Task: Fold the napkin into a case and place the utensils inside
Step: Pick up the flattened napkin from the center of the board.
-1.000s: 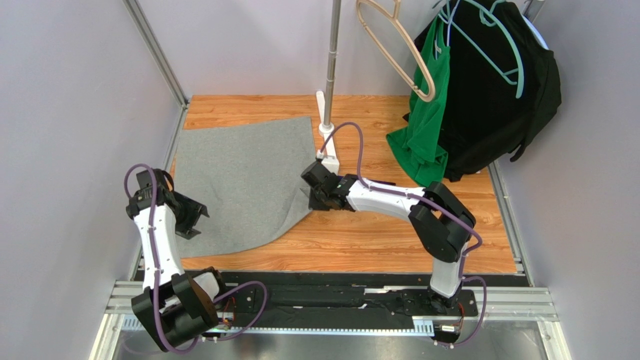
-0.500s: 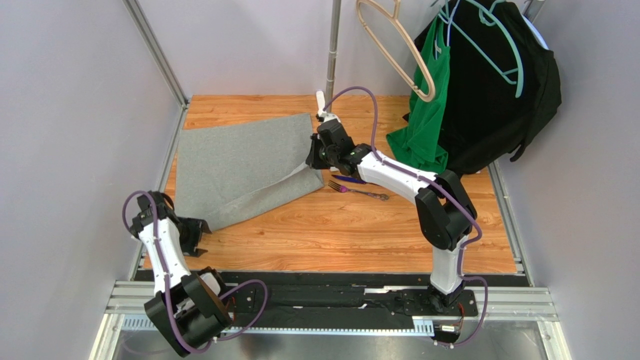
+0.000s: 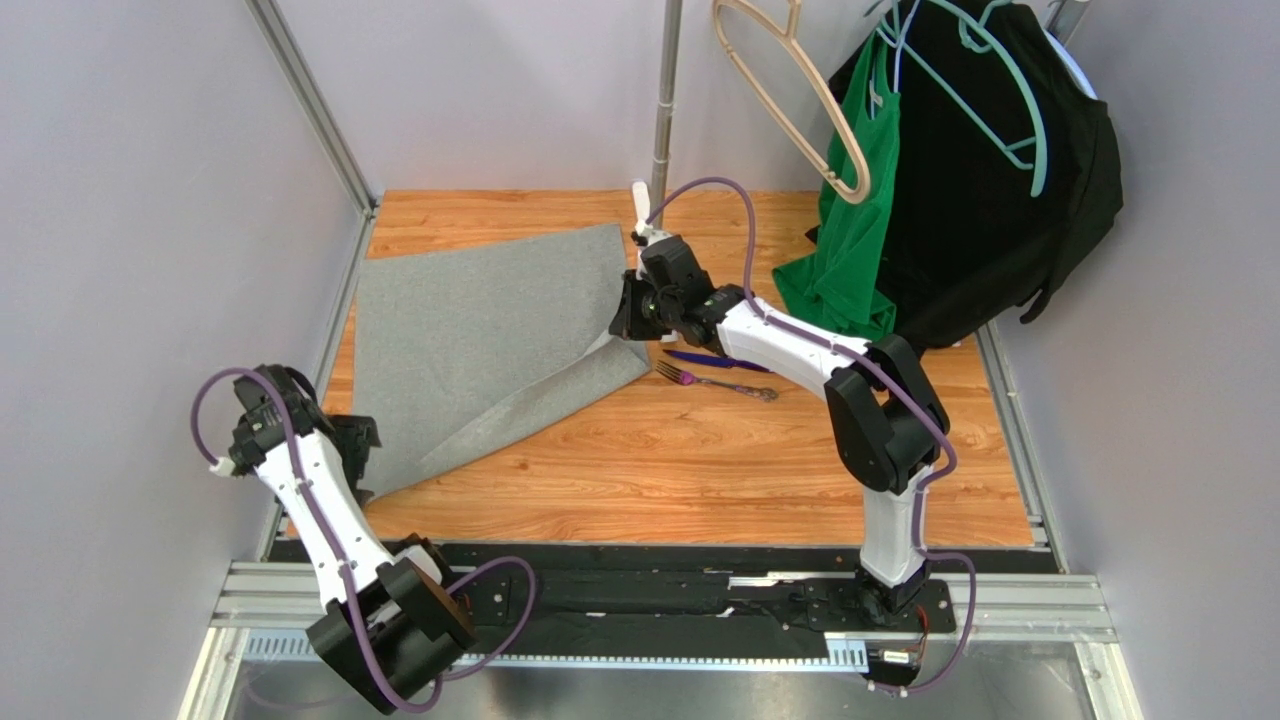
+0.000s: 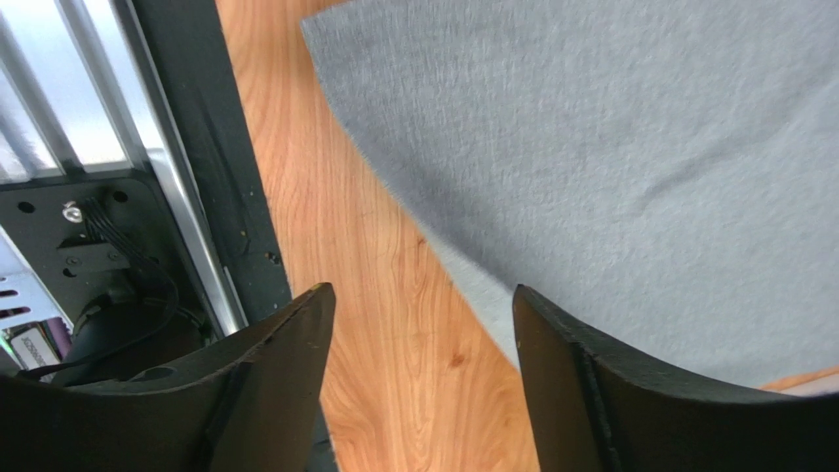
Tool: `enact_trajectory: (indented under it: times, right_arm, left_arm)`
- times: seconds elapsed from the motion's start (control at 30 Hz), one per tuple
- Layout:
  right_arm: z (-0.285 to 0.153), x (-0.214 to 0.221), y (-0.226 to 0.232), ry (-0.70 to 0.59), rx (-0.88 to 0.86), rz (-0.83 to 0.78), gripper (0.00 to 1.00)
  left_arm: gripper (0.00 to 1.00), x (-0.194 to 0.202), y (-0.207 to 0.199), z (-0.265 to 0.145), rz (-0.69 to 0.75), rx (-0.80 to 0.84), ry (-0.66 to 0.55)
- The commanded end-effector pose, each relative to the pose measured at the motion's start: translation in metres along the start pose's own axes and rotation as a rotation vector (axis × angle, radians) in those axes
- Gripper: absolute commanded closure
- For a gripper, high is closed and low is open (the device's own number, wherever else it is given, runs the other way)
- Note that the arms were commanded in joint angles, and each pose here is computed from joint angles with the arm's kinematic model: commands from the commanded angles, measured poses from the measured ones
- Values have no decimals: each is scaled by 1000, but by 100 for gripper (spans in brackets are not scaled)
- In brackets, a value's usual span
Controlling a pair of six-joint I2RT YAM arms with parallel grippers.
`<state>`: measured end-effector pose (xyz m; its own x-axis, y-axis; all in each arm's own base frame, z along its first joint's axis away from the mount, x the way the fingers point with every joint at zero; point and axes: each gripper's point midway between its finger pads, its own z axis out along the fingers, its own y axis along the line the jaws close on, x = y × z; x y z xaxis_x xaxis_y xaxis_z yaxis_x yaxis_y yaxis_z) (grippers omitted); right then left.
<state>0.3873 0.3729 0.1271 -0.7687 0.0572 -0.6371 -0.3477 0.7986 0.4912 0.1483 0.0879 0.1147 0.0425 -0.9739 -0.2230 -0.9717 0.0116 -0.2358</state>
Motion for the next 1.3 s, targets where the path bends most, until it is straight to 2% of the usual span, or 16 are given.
enact_trajectory:
  times: [0.0,0.1,0.23,0.3,0.43,0.6,0.77,0.87,1.07,1.27]
  right_arm:
    - [-1,-20,20,-51,-72,-17,100]
    - [-2,-21,19,-54,-67,-22,100]
    - [-1,-19,22,-43,-82,-14,100]
    - [-1,-17,21,-40,-84,-8,100]
    - [-1,-14,20,-37,-82,-12,100]
    - [-5,-19,22,-49,-86,-16,100]
    - [-7,-22,20,-55,-84,-7,100]
    - [-5,-22,18,-51,-81,1,100]
    - [-1,-20,19,-38,-88,10,100]
    - [-4,-23,21,-45,-94,9,100]
  left_arm:
    - [23,-11,24,-9,-39,-72,-65]
    - [24,-2,30,9,-100,-70,20]
    - [34,-1,35,27,-149,-77,120]
    - [36,-7,33,30,-166,-75,128]
    - [43,-34,32,34,-175,-90,46]
    - [47,-42,34,51,-184,-118,45]
    - [53,-58,32,60,-137,-108,13]
    - [55,-72,38,63,-106,-142,-46]
    - [55,-83,41,69,-66,-155,-91]
    - [53,-78,33,84,-43,-100,-60]
